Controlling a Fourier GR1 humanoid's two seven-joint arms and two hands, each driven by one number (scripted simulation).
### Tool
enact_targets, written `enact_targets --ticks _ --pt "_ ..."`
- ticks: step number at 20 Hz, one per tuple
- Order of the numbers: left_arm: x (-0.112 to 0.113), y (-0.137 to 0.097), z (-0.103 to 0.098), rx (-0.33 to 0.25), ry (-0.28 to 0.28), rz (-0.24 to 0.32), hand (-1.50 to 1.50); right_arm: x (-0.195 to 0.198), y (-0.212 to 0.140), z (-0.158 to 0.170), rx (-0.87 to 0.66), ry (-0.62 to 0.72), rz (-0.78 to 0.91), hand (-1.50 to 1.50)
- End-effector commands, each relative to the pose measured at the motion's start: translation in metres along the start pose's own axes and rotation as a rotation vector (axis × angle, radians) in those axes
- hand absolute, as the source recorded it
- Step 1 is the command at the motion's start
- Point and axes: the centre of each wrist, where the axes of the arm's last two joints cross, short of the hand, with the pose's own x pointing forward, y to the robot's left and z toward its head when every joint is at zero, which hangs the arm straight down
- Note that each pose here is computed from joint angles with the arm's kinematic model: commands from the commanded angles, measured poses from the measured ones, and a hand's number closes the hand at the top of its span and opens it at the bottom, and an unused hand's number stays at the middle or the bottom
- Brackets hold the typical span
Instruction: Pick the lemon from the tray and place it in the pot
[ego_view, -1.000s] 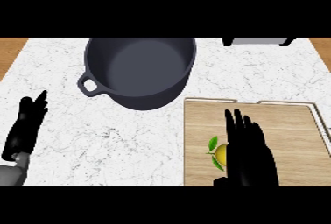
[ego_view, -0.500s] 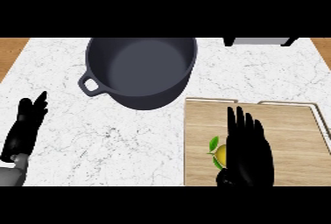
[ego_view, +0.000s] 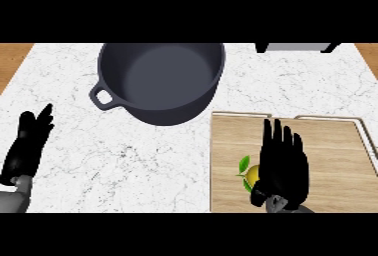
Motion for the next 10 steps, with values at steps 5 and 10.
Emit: enact_targets --ticks 5,10 --pt "0.01 -0.007 -0.009 0.006 0.008 0.002 0.0 -0.002 0.005 -0.022 0.059 0.111 0.015 -1.5" --pt "0.013 -0.022 0.008 -0.01 -0.004 -0.011 0.0 -0.011 0.021 -0.024 0.087 0.125 -0.006 -1.5"
